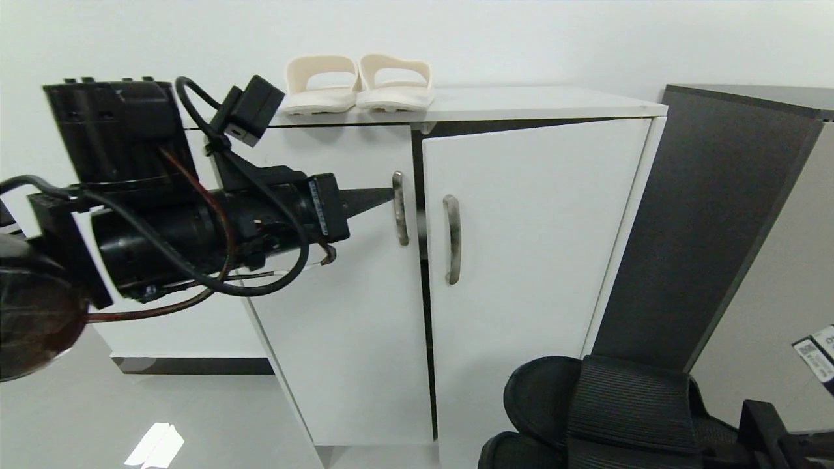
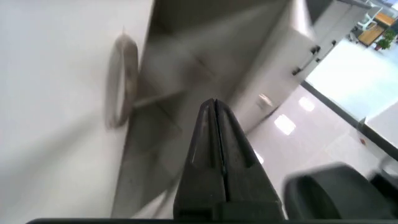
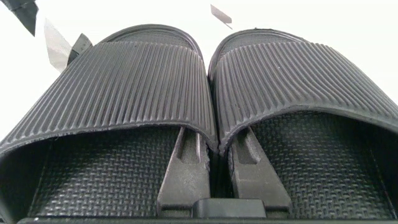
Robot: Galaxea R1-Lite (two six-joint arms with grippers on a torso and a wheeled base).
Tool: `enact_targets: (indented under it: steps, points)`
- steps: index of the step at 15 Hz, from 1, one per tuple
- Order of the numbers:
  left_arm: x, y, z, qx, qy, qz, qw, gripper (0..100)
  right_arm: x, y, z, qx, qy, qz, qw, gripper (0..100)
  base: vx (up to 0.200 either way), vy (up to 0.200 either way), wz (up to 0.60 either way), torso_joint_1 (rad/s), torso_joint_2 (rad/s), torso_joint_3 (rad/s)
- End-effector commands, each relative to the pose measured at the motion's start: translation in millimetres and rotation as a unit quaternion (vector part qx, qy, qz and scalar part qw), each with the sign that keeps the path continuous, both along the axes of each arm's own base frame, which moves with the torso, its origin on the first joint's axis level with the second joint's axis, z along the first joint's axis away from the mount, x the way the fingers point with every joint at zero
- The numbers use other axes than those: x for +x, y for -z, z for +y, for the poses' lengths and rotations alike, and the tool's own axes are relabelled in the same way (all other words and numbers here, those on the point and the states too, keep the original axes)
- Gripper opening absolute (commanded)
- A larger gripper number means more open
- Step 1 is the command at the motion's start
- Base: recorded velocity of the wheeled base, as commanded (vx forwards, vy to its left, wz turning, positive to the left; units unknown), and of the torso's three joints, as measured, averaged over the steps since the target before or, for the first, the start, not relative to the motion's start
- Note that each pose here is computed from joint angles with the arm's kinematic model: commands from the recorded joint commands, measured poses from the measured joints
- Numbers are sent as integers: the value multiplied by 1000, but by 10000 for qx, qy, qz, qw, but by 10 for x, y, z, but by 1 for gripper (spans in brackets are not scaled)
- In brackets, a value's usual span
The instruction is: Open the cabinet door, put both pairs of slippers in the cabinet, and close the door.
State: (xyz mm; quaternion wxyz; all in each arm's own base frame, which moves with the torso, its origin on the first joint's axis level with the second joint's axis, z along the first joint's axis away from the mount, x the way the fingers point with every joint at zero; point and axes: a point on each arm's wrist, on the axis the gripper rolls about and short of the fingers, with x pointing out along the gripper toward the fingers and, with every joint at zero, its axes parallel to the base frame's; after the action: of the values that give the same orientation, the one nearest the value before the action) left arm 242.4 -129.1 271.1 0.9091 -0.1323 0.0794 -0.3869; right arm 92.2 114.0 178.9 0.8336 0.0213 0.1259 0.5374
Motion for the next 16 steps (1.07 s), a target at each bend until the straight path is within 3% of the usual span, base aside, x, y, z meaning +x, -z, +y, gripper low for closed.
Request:
enact_targets:
  steps: [1,8,10,12,14,16]
  points:
    - [337,197,-157,61,-35,102,9999,0,12,5,7,-16,12,17,10000,0,0,0,0,0,0,0]
    - [455,238,-440,25,271,58,9996,0,-6,72,-2,-98,-198,194,9996,0,-29,0,0,0,0,0]
    - [290,253,-512,31,485,95,9988,0,-76,117,-57,-68,-556,235,9982,0,-200,0,0,10,7,2]
    - [-114,153,-582,-36,883,-12,9961,0,-115,116,-82,-29,-664,206,9976,0,-200,0,0,-2,2,2]
    - [-229,71,-583,-111,921,-116,9956,0,-143,133,-93,-49,-717,175,9973,0,-200,0,0,5,5,2]
    - [-230,90,-565,-93,891,-104,9959,0,-155,146,-106,-105,-757,32,9971,0,0,0,0,0,0,0]
